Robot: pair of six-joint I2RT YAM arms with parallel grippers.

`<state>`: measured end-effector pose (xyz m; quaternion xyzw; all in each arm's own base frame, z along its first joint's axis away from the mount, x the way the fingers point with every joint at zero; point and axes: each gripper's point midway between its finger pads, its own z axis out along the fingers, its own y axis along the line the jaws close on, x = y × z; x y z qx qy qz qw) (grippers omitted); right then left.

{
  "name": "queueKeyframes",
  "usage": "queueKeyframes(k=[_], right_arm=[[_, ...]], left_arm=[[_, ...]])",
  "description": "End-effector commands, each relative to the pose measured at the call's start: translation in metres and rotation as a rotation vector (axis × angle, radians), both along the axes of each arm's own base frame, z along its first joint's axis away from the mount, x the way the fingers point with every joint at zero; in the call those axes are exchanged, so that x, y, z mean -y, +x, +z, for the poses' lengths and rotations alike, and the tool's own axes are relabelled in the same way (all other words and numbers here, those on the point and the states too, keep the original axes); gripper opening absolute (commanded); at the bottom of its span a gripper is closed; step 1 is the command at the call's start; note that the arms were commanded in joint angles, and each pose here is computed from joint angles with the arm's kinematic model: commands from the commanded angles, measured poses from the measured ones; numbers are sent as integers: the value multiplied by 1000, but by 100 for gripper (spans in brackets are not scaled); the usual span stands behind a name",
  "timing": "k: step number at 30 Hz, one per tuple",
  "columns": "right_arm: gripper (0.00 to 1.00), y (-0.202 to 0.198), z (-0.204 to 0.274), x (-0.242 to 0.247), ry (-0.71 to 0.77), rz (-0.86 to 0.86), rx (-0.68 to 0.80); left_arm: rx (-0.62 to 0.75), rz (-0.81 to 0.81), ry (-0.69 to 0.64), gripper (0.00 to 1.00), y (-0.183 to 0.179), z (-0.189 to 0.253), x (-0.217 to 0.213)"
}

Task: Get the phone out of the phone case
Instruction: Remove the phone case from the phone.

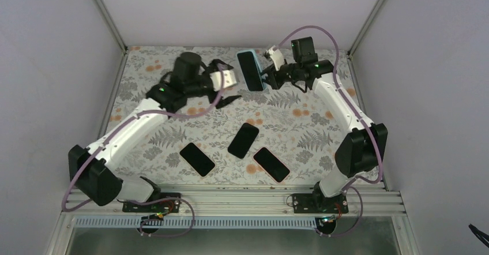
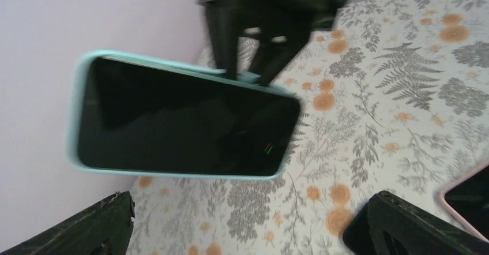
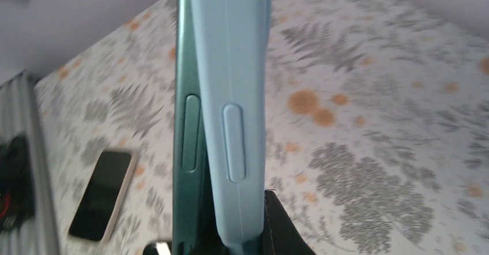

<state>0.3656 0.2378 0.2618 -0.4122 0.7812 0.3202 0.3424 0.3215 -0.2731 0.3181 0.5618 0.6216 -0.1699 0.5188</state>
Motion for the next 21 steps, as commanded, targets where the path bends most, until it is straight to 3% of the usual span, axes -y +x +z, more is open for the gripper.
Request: queueKeyframes(k=[1,9,21], right_arm=[[4,66,48,6,115,-338,34],[3,83,44,-4,101,-418,11],[3,88,60,4,123,-487,71]], left_arm=[[176,231,-78,100,36,17,24],[201,345,-153,100,53,2,54],[162,429,-137,100,89,-7,76]])
